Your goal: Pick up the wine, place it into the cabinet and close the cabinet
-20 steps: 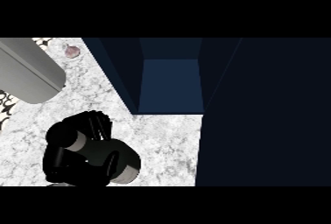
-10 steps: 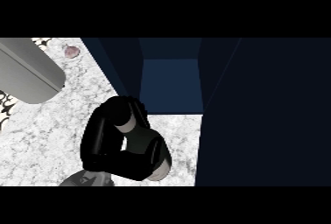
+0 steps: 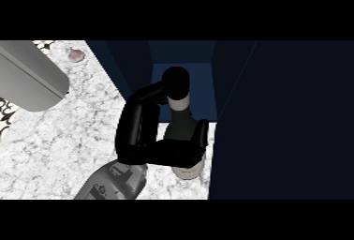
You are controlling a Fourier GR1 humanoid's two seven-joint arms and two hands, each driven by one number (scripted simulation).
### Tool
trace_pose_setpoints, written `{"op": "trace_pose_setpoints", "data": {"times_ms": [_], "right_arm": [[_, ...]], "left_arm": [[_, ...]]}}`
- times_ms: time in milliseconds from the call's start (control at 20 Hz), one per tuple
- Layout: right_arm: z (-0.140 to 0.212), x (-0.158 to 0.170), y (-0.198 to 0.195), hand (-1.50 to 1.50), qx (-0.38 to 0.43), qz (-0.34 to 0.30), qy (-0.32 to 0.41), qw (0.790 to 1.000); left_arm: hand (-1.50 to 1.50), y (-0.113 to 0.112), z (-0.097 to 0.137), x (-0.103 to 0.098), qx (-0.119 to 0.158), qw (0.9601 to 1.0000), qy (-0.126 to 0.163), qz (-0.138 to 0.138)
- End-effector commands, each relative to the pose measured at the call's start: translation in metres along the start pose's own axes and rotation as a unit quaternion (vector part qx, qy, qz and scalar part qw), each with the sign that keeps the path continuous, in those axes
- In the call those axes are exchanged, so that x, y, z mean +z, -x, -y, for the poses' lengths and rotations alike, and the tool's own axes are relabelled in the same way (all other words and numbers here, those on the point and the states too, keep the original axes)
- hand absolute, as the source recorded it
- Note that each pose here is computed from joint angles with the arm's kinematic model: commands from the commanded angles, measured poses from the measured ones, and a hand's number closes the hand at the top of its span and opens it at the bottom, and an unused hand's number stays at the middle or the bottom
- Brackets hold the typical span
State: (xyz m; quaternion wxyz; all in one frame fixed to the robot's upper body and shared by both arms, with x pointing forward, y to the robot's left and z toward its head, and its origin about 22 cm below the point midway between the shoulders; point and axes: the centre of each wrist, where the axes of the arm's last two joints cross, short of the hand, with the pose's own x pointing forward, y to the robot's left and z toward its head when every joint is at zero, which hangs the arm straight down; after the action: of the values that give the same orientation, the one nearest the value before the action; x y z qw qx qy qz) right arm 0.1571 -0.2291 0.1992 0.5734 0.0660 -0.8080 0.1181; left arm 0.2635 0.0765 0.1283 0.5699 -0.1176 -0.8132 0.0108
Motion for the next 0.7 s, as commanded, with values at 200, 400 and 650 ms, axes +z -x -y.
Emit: {"op": "trace_pose_setpoints", "data": {"times_ms": [200,400,650], "right_arm": [[-0.002,0.030,-0.017,-1.50,-0.033,0.022,-0.027,0.999],[-0.014,0.012,-0.010,-1.50,-0.031,0.020,-0.019,0.999],[-0.003,0.015,-0.018,-1.50,-0.032,0.027,-0.022,0.999]], "left_arm": [[1.50,0.008,0.028,-0.001,-0.025,0.9993,-0.026,0.010],[1.50,0.007,0.024,-0.024,-0.035,0.9988,-0.026,0.022],[1.50,0.014,0.025,-0.017,-0.012,0.9990,-0.042,0.000]]}}
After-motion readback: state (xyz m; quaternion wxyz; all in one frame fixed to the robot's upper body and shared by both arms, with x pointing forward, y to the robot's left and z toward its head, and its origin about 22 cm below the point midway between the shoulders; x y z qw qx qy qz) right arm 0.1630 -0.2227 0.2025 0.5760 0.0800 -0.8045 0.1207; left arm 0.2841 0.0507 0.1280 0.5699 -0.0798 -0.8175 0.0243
